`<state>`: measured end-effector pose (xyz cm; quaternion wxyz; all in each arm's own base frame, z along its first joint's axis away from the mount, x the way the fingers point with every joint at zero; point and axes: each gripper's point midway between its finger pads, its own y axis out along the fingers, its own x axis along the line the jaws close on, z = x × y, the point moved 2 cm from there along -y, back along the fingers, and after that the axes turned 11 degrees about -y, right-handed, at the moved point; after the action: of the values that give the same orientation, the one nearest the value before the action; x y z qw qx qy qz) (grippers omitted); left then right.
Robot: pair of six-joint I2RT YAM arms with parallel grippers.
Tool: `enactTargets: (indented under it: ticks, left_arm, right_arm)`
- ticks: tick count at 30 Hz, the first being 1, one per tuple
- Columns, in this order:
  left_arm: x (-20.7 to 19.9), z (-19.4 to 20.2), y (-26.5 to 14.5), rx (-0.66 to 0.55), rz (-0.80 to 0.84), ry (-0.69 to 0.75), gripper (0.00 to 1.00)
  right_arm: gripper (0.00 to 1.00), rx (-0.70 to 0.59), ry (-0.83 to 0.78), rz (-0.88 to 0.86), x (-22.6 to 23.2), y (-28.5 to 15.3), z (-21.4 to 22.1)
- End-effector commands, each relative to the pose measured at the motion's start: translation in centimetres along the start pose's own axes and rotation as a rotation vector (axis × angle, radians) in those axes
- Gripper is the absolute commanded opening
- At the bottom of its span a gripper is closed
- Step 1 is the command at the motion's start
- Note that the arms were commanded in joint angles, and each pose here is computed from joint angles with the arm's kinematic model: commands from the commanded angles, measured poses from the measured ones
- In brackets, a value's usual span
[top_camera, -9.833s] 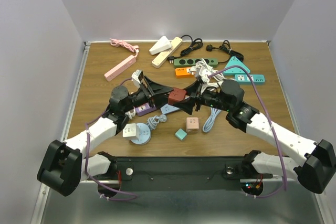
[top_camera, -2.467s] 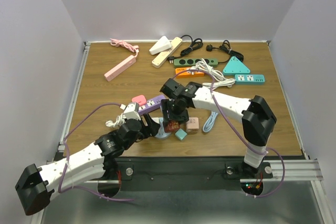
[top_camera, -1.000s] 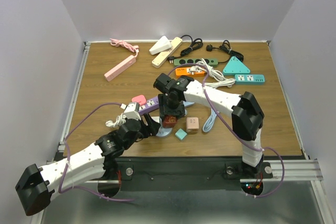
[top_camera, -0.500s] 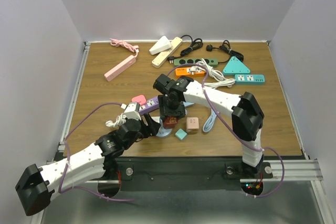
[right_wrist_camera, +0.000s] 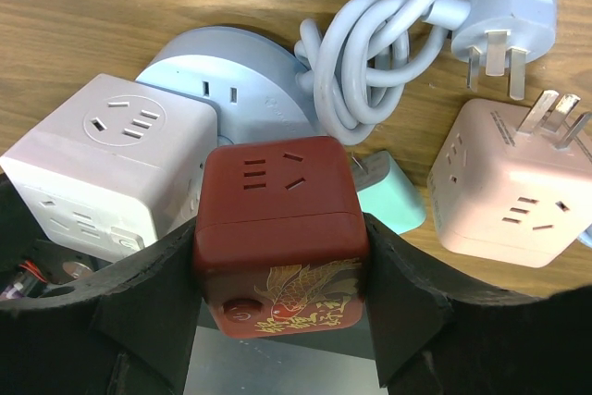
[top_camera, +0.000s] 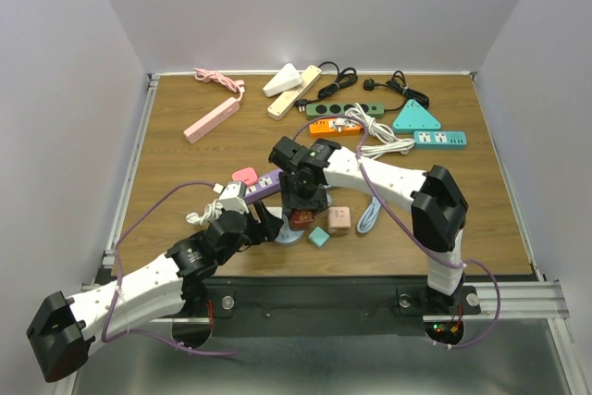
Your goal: Insert the plug
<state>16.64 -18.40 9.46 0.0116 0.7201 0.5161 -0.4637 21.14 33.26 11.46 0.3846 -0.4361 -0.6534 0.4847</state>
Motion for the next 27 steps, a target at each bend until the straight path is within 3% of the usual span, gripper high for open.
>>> enactTargets:
  ticks: [1,27]
  left_arm:
    - [-0.9,0.8,-0.4,0.048,0.065,0.008,0.46]
    - [-1.1,0.7,-0.5,0.042,0.082,0.005,0.43]
  right_arm:
    - [0.00,0.017,-0.003,0.121,-2.2,0.9,1.2]
    - [0.00,0.019,0.027,0.124,-1.3,0.2,3.1]
